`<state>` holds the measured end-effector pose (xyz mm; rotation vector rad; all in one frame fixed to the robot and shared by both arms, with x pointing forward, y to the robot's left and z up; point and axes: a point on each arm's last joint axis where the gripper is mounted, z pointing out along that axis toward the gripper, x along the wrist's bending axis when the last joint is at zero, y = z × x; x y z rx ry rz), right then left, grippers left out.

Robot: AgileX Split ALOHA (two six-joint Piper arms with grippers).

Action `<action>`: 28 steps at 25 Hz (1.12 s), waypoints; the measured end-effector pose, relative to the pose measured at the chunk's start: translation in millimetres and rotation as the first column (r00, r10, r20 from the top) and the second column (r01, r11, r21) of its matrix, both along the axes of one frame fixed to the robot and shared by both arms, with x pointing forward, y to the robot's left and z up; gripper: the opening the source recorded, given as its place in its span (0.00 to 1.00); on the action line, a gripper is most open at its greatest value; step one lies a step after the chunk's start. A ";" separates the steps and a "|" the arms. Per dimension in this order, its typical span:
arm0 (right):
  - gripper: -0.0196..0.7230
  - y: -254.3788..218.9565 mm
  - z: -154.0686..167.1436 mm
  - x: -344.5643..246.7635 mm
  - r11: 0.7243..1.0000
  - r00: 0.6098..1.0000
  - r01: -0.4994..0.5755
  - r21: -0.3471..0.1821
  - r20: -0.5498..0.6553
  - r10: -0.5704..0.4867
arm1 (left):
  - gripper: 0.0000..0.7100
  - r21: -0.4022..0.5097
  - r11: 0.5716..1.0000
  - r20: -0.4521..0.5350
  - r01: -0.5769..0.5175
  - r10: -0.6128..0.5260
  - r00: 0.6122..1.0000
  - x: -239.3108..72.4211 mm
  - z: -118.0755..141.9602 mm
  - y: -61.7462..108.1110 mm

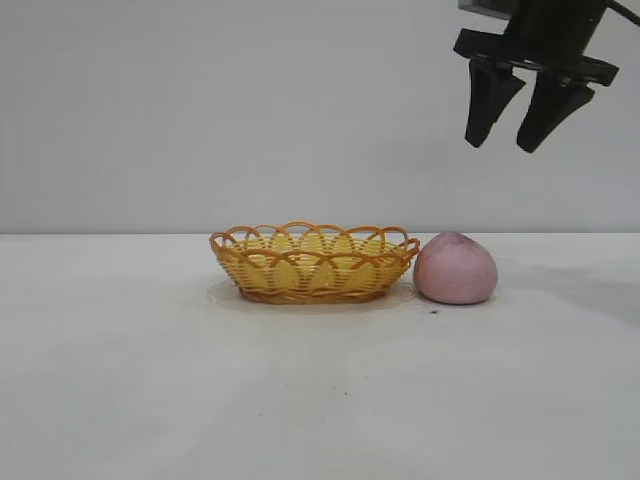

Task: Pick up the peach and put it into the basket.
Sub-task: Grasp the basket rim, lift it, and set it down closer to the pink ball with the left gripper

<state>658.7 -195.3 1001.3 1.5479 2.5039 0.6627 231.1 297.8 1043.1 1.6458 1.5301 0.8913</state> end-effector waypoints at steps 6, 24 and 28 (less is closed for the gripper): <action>0.54 -0.5 -2.8 -8.5 0.998 0.995 -0.055 -0.020 -0.085 0.053 | 0.59 0.000 1.000 0.007 -0.016 0.016 1.000 -0.7 0.1 -0.1; 0.44 48.3 -23.7 -23.6 0.973 0.966 -0.216 -0.087 -0.166 0.199 | 0.59 0.000 1.000 0.007 -0.016 0.016 1.000 -0.7 0.1 -0.1; 0.44 48.6 -43.8 -22.4 0.971 0.953 -0.221 -0.095 -0.233 0.195 | 0.59 0.000 1.000 0.007 -0.016 0.016 1.000 -0.7 0.1 -0.1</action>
